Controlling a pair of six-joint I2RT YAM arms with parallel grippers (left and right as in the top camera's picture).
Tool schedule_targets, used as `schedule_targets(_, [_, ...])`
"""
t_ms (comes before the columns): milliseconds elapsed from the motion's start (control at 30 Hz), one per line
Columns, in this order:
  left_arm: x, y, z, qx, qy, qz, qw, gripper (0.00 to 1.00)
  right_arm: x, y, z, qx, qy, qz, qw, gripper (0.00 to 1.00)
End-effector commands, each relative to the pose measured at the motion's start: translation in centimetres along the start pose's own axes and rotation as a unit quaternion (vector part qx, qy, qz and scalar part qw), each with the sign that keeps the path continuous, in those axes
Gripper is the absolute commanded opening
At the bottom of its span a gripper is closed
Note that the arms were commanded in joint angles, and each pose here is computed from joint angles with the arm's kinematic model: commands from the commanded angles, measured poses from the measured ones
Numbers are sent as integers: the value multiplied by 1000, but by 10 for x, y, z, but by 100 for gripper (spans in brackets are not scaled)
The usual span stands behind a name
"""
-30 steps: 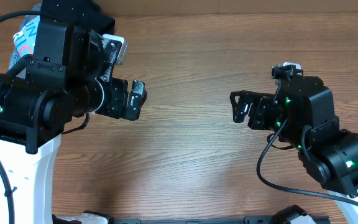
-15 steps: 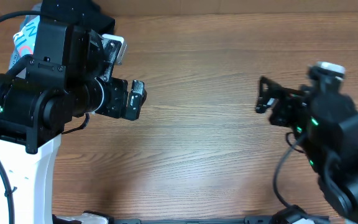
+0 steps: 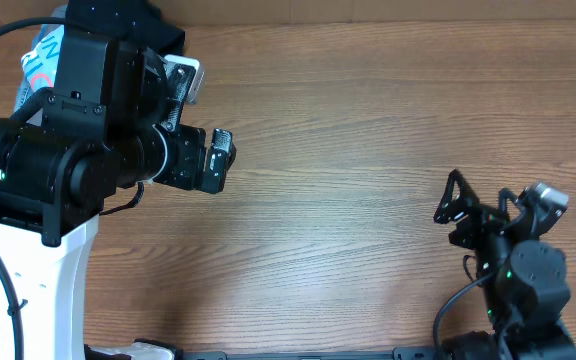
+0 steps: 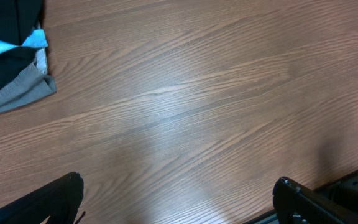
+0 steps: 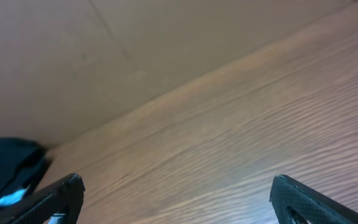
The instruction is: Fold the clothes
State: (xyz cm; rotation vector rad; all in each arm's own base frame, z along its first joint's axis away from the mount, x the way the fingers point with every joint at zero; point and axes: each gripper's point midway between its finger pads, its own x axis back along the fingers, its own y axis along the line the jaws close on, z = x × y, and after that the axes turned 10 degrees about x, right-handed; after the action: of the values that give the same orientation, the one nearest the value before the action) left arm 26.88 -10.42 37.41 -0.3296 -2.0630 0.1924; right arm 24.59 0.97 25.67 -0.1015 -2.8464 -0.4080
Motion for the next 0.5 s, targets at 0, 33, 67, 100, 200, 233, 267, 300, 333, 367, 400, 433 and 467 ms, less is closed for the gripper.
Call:
schedule_targets(0, [-3, 0, 0, 7, 5, -4, 1000, 100, 2, 2, 15, -4, -26, -32, 999, 100])
schedule_targets(33, [-3, 0, 0, 7, 5, -4, 1000, 100, 1, 0, 20, -5, -34, -35, 999, 100])
schedule_targets(67, [-3, 0, 0, 7, 5, -4, 1000, 100, 1, -1, 25, -7, -43, -39, 998, 100])
schedule_targets(100, [-3, 0, 0, 7, 5, -4, 1000, 100, 1, -3, 28, -9, -51, -41, 998, 100])
schedule_targets(200, [-3, 0, 0, 7, 5, -4, 1000, 100, 1, -6, 40, -16, -76, -52, 996, 100])
schedule_targets(233, [-3, 0, 0, 7, 5, -4, 1000, 100, 1, -7, 43, -17, -84, -55, 995, 100])
schedule_targets(267, [-3, 0, 0, 7, 5, -4, 1000, 100, 1, -8, 46, -20, -89, -57, 994, 100])
schedule_targets(300, [-3, 0, 0, 7, 5, -4, 1000, 100, 1, -9, 49, -20, -91, -58, 994, 100])
schedule_targets(333, [-3, 0, 0, 7, 5, -4, 1000, 100, 1, -9, 54, -21, -93, -62, 993, 100])
schedule_targets(367, [-3, 0, 0, 7, 5, -4, 1000, 100, -1, -9, 58, -20, -91, -65, 993, 100])
schedule_targets(400, [-3, 0, 0, 7, 5, -4, 1000, 100, -4, -9, 63, -19, -87, -67, 994, 100])
schedule_targets(433, [-3, 0, 0, 7, 5, -4, 1000, 100, -7, -8, 68, -18, -84, -72, 994, 100])
schedule_targets(467, [-3, 0, 0, 7, 5, -4, 1000, 100, -8, -8, 72, -17, -80, -75, 994, 100])
